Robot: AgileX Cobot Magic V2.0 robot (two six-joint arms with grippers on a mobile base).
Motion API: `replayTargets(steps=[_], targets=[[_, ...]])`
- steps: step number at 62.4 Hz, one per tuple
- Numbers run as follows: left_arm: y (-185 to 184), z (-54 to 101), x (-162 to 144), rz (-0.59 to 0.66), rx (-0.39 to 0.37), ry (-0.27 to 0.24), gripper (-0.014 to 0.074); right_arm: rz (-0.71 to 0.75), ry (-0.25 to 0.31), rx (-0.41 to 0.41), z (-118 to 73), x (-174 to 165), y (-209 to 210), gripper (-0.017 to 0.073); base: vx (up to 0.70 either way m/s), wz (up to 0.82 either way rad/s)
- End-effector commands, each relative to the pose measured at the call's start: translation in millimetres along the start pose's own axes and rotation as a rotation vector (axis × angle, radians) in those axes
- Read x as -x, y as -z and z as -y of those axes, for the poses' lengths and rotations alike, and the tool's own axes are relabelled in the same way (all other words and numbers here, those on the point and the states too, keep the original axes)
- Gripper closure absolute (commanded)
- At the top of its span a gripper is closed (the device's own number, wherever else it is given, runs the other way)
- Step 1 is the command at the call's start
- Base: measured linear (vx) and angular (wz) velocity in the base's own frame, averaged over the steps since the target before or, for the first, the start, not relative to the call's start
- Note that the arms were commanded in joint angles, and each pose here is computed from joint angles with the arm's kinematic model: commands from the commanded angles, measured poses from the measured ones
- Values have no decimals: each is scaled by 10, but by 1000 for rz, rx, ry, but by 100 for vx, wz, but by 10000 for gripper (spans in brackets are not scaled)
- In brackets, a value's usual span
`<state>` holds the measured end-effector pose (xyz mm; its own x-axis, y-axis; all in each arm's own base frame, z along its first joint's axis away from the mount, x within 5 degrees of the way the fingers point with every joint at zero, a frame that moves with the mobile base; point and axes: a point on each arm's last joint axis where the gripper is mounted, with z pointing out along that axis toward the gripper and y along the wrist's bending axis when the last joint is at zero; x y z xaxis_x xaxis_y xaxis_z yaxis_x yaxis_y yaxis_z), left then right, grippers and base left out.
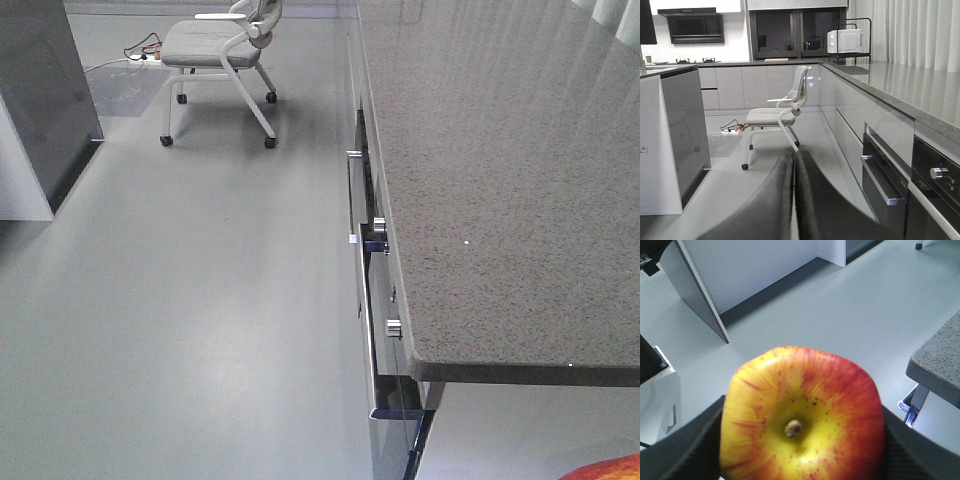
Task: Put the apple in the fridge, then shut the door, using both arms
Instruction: 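Drive the base away from the counter toward the open fridge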
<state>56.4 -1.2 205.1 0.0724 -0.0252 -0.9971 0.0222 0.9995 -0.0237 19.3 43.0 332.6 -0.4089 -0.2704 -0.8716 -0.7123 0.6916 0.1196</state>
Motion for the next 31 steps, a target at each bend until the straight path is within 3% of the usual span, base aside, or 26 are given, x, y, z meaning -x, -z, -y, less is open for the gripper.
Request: replayTargets(steps=[1, 31], targets=[[8, -5, 4, 67, 4, 6, 600, 90, -6, 2, -10, 131, 36, 165, -1, 7], [8, -5, 4, 67, 4, 6, 600, 90, -6, 2, -10, 131, 36, 165, -2, 23]])
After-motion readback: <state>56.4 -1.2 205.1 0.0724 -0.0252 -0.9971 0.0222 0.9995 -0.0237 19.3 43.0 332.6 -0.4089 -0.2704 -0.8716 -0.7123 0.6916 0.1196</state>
